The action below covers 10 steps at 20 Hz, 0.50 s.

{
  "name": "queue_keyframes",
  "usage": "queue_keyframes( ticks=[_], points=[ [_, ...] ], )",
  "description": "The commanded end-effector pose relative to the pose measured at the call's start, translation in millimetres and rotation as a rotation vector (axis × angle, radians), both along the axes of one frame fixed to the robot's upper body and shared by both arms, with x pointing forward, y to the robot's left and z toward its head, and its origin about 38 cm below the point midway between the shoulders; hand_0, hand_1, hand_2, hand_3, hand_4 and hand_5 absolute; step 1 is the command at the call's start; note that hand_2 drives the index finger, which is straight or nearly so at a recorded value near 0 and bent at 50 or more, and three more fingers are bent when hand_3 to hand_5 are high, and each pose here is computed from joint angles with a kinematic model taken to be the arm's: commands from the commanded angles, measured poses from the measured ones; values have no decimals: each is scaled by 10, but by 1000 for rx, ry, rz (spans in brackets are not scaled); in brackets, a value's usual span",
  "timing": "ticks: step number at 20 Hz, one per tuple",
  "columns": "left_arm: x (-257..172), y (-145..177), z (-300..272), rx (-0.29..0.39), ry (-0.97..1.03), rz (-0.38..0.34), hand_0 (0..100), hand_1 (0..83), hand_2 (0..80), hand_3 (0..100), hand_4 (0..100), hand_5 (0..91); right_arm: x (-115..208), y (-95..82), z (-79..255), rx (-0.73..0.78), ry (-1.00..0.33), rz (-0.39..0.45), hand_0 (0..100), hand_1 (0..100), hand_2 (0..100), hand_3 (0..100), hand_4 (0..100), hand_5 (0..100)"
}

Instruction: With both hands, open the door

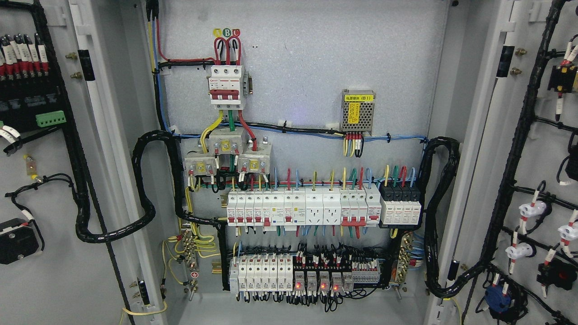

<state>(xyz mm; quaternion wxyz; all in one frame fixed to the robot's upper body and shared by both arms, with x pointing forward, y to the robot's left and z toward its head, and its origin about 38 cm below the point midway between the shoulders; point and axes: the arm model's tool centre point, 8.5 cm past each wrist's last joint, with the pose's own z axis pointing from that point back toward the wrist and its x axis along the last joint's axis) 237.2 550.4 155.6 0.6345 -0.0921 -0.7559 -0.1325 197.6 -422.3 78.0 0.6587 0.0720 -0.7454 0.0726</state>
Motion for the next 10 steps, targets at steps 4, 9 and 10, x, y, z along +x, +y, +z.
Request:
queue_keyframes(
  ticks=[4, 9, 10],
  points=[
    [132, -540, 248, 57, -75, -155, 290, 0, 28, 28, 34, 0, 30, 226, 41, 29, -23, 50, 219, 0, 0, 0, 0, 0],
    [176, -878, 175, 70, -73, -129, 289, 0, 28, 28, 33, 0, 36, 290, 53, 36, -28, 63, 219, 0, 0, 0, 0, 0],
    [186, -989, 124, 72, -70, -120, 290, 0, 28, 28, 33, 0, 36, 308, 58, 38, -31, 66, 219, 0, 0, 0, 0, 0]
  ],
)
